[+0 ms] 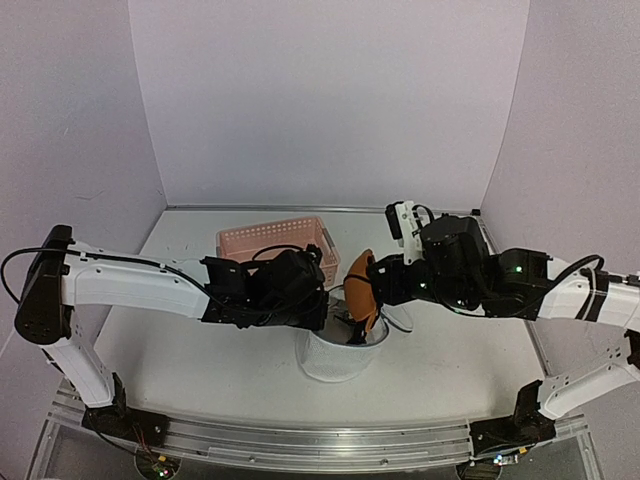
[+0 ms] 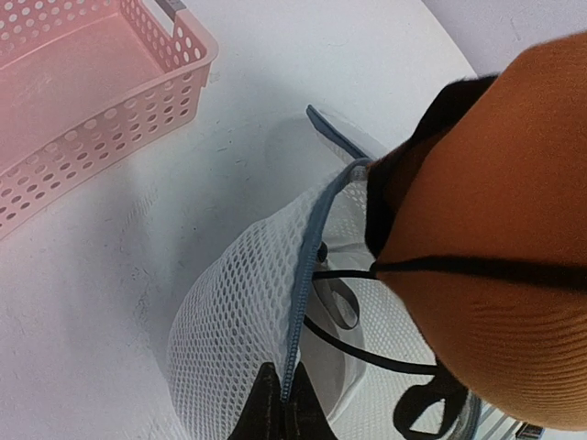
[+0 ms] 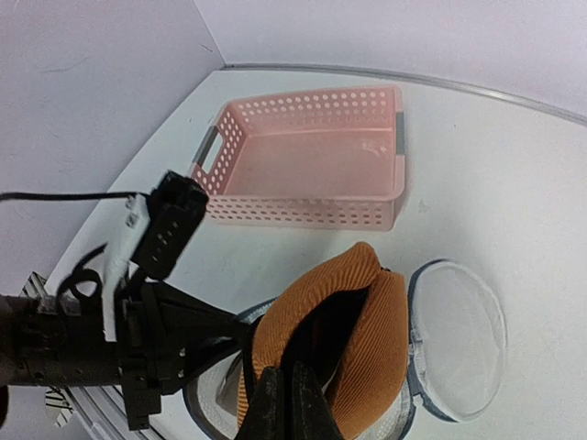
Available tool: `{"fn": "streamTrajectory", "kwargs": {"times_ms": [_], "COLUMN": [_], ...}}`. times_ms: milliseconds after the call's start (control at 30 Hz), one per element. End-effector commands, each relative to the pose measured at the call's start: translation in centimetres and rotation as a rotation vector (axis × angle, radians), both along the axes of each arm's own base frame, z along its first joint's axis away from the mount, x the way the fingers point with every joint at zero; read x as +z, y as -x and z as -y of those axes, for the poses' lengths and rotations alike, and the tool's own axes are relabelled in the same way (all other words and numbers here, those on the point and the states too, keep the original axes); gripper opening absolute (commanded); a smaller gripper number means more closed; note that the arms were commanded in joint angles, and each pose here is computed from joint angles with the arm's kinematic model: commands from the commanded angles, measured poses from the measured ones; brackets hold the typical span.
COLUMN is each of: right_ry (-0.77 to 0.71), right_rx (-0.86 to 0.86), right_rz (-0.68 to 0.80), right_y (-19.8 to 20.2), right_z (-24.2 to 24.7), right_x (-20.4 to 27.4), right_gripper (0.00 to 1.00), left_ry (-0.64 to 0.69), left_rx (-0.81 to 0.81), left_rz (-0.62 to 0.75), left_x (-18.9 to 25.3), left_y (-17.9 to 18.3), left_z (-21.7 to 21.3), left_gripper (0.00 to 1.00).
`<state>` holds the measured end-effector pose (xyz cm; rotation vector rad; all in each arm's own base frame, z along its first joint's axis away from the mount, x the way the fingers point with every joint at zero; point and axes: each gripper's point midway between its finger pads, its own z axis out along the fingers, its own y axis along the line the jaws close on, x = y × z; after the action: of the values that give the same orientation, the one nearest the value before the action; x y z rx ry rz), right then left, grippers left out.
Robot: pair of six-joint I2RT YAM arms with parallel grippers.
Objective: Unzip the laundry bag and remove the bra
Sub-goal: Pick up the bra from the laundry bag, then place the bra in the bin.
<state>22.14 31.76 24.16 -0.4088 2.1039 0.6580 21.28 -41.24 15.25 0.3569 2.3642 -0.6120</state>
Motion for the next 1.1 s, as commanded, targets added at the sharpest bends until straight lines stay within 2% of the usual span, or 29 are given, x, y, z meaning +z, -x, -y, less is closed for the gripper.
{"fn": "streamTrajectory", "kwargs": {"times_ms": [0,333,667,1067], "right_ry": [-0.093,-0.097,-0.095,-0.117], "right_rx": [-0.026,-0.059,-0.065,-0.01], "right_rz": [0.136,0.299,0.423,0.426], "right_y": [-1.0,-2.9,-5.2,-10.4], "right_z": [-0.1,-1.2,-4.7,-12.6], "right_x": [7.1,14.3,19.3,17.9], "right_gripper": [0.0,0.0,0.0,0.0], "left_ry": [0.052,0.045,0.049,0.049], "left_rx": [0.013,0.027,0.05,0.096], "left_rz": [0.01,-0.007,-0.007,0.003], "left_x": [1.0,0.2,-0.1,-0.5], "left_y": [0.1,0.4,0.8,1.5], "left_z": [0.2,-0.5,-2.1,-5.6], "left_gripper": [0.0,0.0,0.0,0.0]}}
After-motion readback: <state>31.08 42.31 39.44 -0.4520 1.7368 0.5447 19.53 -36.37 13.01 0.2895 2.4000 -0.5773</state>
